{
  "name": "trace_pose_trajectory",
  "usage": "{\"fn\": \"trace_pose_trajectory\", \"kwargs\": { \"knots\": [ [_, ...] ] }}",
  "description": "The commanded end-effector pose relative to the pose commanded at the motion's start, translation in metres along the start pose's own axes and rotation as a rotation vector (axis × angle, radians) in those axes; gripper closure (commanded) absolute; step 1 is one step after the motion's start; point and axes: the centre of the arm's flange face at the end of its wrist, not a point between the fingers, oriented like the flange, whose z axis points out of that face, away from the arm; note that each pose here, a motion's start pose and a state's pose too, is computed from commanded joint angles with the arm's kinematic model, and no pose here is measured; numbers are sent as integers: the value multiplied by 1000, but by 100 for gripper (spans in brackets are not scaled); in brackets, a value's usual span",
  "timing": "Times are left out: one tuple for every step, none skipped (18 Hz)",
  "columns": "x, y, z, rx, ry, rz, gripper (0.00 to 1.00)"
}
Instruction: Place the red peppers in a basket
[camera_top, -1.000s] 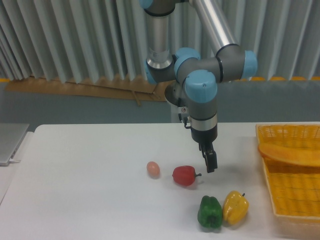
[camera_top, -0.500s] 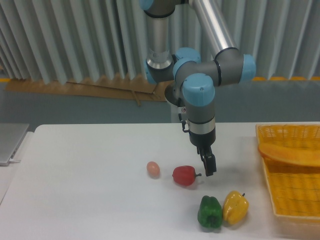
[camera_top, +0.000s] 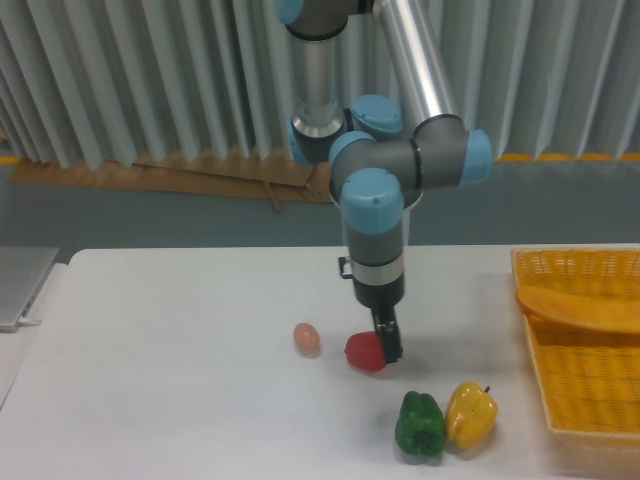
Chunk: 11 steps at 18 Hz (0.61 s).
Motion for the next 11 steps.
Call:
{"fn": "trace_pose_trajectory", "kwargs": {
  "knots": [
    [3,-3,6,-2,12,5,0],
    [5,-3,9,-3,18,7,0],
    [9,-2,15,-5,30,6,0],
    [14,-1,16,-5,35,8,0],
    [17,4,14,-4,34,8,0],
    [18,7,14,-8,37,4,0],
    [18,9,15,-8,39,2,0],
    [17,12,15,-8,38,-2,0],
    [16,14,13,-7,34,-3,0],
    [14,15,10,-7,25,0,0],
    [12,15,12,-7,26,-1,0]
  ]
}}
